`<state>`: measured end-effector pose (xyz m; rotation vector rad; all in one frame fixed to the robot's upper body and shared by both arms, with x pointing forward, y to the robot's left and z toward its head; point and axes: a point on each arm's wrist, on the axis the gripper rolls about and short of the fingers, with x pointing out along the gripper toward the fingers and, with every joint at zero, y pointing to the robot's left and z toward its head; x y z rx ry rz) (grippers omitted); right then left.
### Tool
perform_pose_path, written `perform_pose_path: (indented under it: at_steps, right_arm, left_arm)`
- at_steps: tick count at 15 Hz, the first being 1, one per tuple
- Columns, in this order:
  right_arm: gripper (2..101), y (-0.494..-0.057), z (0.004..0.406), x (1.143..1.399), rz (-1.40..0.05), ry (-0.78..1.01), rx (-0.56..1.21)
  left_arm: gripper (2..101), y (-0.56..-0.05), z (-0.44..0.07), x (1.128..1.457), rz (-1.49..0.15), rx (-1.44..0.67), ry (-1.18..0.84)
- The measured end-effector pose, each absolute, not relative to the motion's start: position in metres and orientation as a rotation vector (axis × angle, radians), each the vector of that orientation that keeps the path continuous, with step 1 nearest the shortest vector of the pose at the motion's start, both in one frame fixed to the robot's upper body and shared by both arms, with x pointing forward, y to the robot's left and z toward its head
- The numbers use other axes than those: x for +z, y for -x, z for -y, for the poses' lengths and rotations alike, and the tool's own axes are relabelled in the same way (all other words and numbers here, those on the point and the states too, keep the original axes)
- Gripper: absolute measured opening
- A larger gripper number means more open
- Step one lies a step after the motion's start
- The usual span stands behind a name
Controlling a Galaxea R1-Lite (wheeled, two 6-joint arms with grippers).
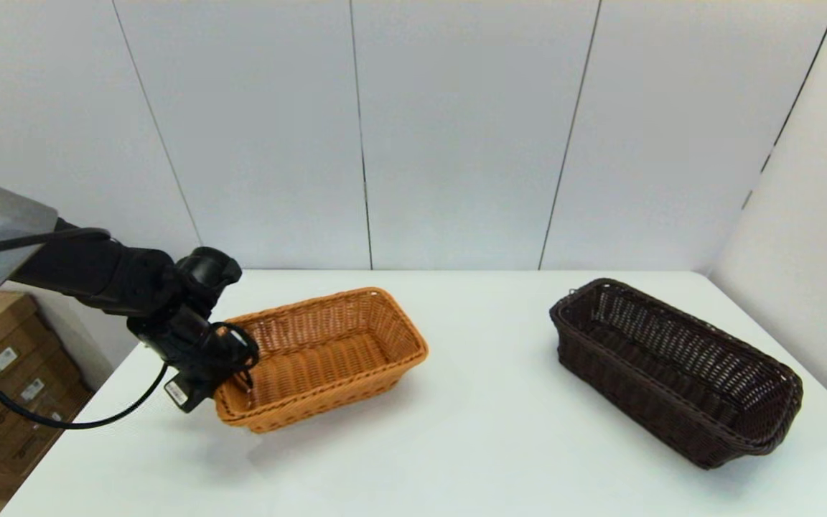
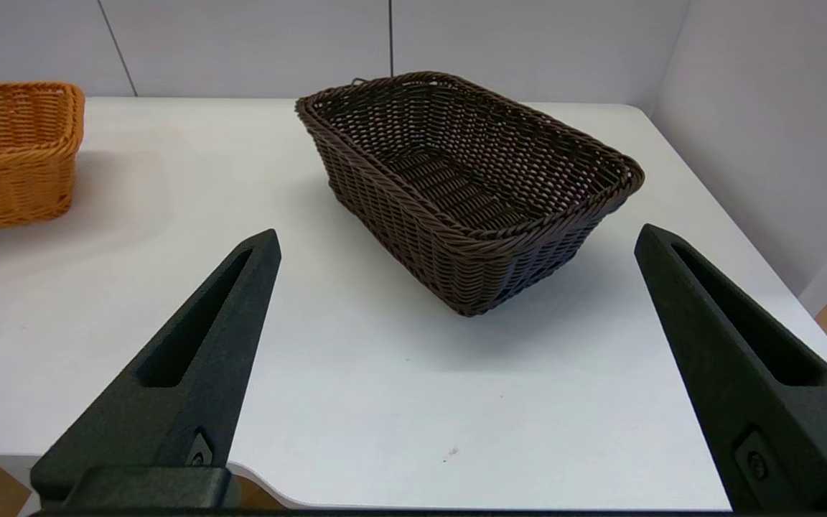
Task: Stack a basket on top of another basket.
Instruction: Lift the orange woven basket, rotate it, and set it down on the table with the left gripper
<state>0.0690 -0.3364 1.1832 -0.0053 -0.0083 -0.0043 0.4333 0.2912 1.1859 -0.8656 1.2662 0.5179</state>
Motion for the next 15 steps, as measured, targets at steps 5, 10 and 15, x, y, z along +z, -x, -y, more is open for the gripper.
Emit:
perform_pose_path:
  at_steps: [5, 10, 15]
  right_arm:
    - [97.9, -0.069, 0.336, 1.183, 0.008, 0.009, -0.004]
    - [97.9, -0.069, 0.336, 1.183, 0.008, 0.010, -0.003]
    - [97.9, -0.069, 0.336, 1.183, 0.008, 0.012, -0.003]
  left_arm:
    - [26.4, -0.428, -0.299, 1.210, -1.236, 0.426, 0.955]
    - [26.3, -0.423, -0.305, 1.231, -1.186, 0.324, 1.018]
    - [26.3, -0.419, -0.285, 1.236, -1.205, 0.178, 0.865]
